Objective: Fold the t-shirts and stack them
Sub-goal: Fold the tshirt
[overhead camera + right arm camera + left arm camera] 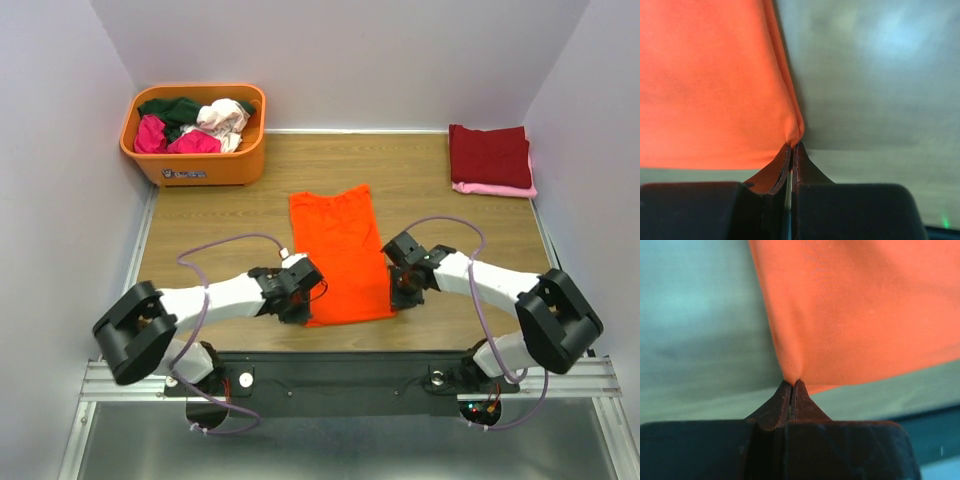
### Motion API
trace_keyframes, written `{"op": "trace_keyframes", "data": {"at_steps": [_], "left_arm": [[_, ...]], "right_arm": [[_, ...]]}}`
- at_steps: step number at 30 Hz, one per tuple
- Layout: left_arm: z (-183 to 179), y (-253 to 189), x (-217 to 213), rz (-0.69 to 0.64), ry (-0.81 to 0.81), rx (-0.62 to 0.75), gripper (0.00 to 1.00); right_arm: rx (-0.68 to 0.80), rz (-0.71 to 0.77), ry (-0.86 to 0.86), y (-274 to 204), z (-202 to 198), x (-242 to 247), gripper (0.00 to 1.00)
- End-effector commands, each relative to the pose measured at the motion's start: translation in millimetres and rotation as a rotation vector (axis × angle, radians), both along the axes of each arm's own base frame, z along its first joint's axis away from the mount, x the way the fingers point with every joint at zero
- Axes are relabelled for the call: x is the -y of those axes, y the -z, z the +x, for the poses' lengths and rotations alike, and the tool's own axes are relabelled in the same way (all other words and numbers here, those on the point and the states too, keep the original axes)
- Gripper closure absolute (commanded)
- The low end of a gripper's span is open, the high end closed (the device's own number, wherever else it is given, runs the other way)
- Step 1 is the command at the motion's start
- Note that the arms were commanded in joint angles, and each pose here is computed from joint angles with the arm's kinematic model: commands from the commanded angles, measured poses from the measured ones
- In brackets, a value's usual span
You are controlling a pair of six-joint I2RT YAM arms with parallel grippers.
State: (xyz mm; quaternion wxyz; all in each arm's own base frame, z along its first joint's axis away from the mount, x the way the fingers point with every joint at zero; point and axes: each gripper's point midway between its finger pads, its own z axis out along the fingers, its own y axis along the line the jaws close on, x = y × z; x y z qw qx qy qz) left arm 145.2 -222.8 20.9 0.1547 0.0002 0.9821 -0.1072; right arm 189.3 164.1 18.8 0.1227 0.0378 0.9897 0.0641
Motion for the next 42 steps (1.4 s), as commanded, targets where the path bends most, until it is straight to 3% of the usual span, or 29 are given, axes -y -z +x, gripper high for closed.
{"op": "trace_keyframes", "data": {"at_steps": [1, 4, 9, 14, 18, 24, 34, 42], "left_arm": [[-51, -1, -16, -0.062, 0.028, -0.126, 1.0], [-62, -7, -14, -0.123, 0.024, -0.13, 1.0], [-50, -32, -15, -0.13, -0.008, -0.066, 1.0], [-9, -72, -21, -0.094, -0.093, 0.071, 1.0], [32, -96, -39, -0.085, -0.18, 0.164, 1.0], [86, -146, -36, -0.091, -0.166, 0.304, 1.0], [141, -172, -36, -0.023, -0.134, 0.384, 1.0], [180, -160, -38, 0.037, -0.111, 0.389, 1.0]], "right_arm": [[-0.163, -0.069, -0.042, 2, -64, 27, 0.99], [-0.191, -0.045, -0.042, 0, -83, 26, 0.99], [-0.104, 0.01, -0.038, -30, -66, 13, 0.99], [0.083, -0.021, -0.036, -88, -11, 1, 0.99], [0.13, -0.064, -0.052, -106, 20, -3, 1.0], [0.228, -0.045, -0.063, -147, 76, -16, 0.99], [0.254, -0.046, -0.055, -164, 122, -9, 0.99], [0.234, -0.069, -0.052, -154, 143, -6, 0.99]]}}
